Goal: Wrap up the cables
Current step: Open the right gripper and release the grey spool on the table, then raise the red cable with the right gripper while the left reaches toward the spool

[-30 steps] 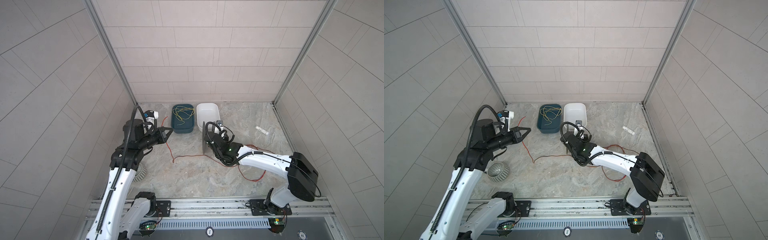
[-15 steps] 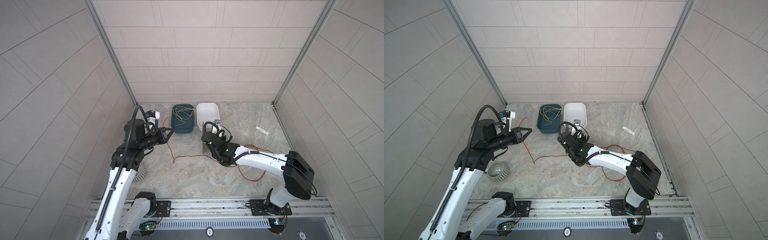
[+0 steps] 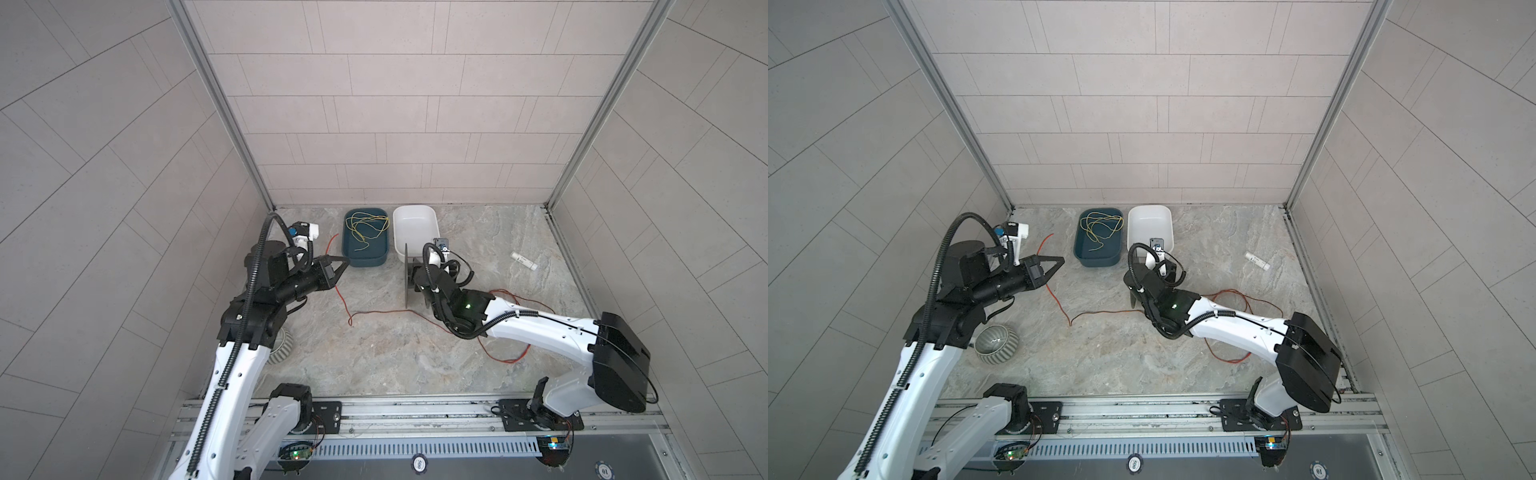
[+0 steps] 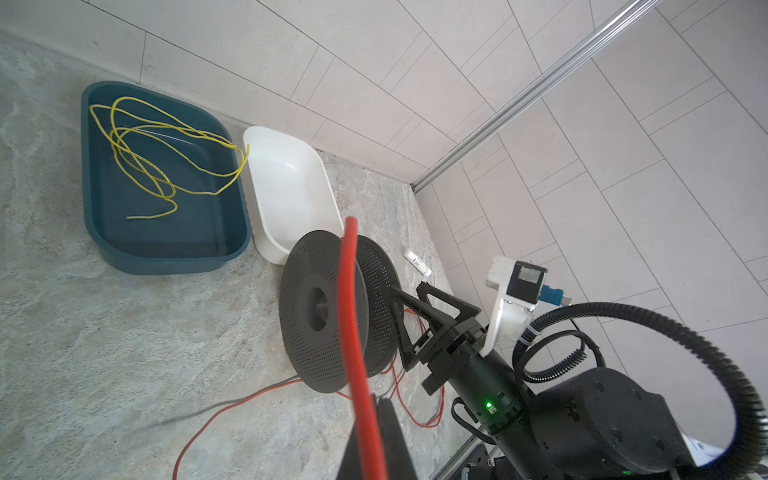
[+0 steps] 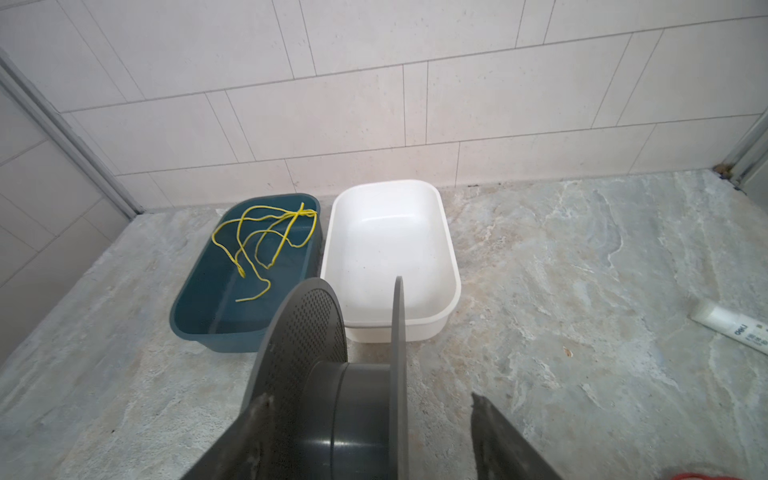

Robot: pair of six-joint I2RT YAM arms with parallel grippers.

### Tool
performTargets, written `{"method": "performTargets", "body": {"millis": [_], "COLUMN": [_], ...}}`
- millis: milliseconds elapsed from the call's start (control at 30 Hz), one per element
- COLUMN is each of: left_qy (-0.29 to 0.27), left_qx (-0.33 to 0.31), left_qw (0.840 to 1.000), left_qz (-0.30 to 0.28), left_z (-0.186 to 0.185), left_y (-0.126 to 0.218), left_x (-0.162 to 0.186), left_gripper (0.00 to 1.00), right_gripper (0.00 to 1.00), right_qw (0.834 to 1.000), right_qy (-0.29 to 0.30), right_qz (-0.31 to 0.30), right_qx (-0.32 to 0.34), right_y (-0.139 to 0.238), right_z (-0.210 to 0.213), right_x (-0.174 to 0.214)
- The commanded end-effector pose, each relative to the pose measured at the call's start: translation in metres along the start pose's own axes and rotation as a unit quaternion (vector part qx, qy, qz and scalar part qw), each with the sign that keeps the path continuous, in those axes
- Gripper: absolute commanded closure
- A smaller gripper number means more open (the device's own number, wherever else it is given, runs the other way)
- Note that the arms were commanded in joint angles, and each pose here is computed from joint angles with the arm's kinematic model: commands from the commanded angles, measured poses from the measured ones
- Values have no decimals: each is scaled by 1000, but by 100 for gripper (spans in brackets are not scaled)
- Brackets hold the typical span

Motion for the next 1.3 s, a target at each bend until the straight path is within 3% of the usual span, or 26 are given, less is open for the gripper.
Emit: {"method": "performTargets", "body": {"millis": [0, 133, 267, 433, 600, 967, 1267], "left_qy": [6, 23, 32, 47, 56, 95, 96], "left_qx": [33, 60, 86, 109, 118, 149, 159], "left_qw": [999, 998, 996, 993, 991, 980, 978], "left_qz": [-3, 6, 13, -2, -21, -94, -90], "left_z": [-9, -16, -28, -46, -58, -75, -86], "left_y": [1, -2, 0, 2, -7, -32, -51], "left_x": [0, 3, 7, 6, 4, -10, -11], "left_gripper": [100, 100, 100, 100, 100, 100, 100], "right_gripper": [19, 15, 14, 14, 18, 25, 29], "right_qw": [999, 997, 988, 960, 920, 859, 868], "right_qy": [12, 25, 51, 98, 117, 133, 121], "right_qz": [-10, -8, -18, -38, -47, -85, -119], "right_qx": [-37, -68, -143, -259, -371, -487, -467], "right_y": [15, 27, 45, 75, 100, 125, 111], "right_z": [2, -2, -3, -4, 0, 29, 52], "right_x": [-15, -22, -23, -22, -16, -7, -22]}}
Point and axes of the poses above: each gripper's point midway between its finger pads, its own y axis back along the fingers, its own z axis along the line the jaws close on, x = y × z, the point moved 7 cm from there along y, back along the fingers, and after that the axes turned 2 degrees about y, right-handed, at the moved point
